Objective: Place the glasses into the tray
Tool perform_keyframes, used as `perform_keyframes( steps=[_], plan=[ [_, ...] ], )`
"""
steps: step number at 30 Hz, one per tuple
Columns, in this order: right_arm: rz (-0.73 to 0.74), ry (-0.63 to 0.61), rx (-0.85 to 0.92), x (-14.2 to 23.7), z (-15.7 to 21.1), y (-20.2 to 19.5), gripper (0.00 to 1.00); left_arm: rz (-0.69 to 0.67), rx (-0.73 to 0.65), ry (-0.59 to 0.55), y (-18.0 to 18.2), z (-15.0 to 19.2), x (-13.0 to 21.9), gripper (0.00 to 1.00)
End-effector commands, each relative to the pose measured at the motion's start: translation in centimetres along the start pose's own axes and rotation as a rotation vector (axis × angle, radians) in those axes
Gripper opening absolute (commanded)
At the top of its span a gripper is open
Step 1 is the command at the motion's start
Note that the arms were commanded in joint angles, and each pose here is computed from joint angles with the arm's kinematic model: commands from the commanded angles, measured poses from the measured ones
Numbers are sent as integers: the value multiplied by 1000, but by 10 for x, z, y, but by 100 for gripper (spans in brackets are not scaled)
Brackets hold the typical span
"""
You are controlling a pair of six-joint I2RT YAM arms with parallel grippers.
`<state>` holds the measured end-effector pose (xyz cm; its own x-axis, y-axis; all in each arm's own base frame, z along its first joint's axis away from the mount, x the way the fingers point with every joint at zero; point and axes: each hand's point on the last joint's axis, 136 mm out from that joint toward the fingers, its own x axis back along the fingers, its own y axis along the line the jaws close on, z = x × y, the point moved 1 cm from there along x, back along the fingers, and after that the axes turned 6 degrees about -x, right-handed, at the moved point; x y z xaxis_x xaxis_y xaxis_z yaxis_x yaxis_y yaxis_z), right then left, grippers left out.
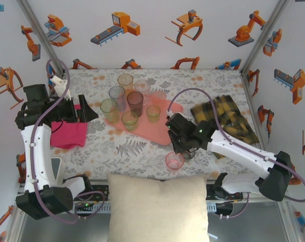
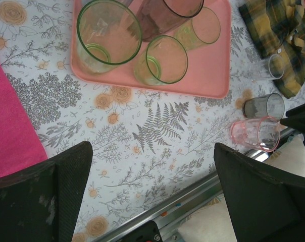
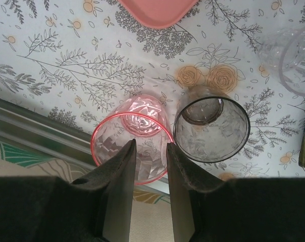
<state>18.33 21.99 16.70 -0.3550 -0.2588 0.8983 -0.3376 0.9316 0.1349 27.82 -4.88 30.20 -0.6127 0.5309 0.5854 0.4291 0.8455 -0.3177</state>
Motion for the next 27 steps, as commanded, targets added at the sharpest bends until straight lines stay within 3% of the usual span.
perform_keyframes(
  steps=[1,27],
  plan=[
    [46,17,8,-6,7,-5,33,21,-1,-16,-6,-6,5,97],
    [97,50,97,-31,15,-4,34,17,3,-21,-8,-5,8,97]
  ],
)
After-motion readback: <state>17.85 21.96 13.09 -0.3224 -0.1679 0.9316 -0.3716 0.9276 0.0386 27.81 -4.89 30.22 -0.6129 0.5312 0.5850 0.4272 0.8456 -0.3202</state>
